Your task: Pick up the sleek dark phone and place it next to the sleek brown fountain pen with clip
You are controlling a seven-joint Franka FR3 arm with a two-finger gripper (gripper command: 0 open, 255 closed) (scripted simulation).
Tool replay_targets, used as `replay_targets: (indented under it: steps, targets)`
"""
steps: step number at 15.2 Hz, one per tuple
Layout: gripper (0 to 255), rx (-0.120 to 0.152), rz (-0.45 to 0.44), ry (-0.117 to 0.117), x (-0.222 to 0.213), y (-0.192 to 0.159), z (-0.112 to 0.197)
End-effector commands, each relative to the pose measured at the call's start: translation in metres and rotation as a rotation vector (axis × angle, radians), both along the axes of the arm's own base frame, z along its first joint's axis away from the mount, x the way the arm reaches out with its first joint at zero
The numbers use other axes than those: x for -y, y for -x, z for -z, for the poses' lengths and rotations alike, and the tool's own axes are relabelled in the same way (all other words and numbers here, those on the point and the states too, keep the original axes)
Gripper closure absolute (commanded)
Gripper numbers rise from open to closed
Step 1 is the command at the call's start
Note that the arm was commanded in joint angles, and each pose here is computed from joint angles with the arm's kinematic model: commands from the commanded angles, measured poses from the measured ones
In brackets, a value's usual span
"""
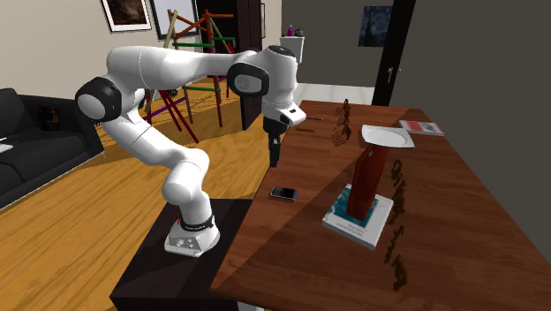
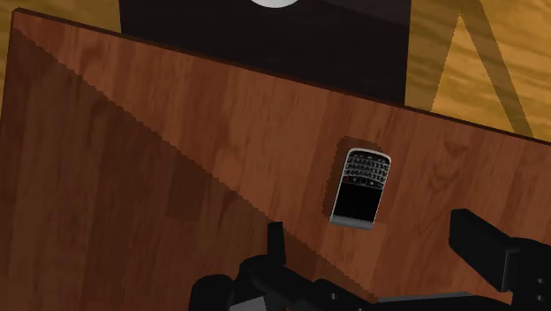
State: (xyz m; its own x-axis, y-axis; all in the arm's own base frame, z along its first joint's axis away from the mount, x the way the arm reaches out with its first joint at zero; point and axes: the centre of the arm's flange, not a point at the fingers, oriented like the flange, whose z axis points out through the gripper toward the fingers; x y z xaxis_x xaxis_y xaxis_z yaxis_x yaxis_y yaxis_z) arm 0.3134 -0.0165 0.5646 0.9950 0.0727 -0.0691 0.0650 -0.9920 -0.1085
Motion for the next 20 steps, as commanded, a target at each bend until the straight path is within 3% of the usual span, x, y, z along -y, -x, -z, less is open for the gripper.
replay_targets:
  steps: [1, 17, 20]
  targets:
    - [0, 0.000, 0.000, 0.000, 0.000, 0.000, 0.000]
    - [0, 0.040, 0.143, 0.049, -0.094, -0.043, 0.184]
    - [0, 0.042, 0.151, 0.051, -0.099, -0.046, 0.205]
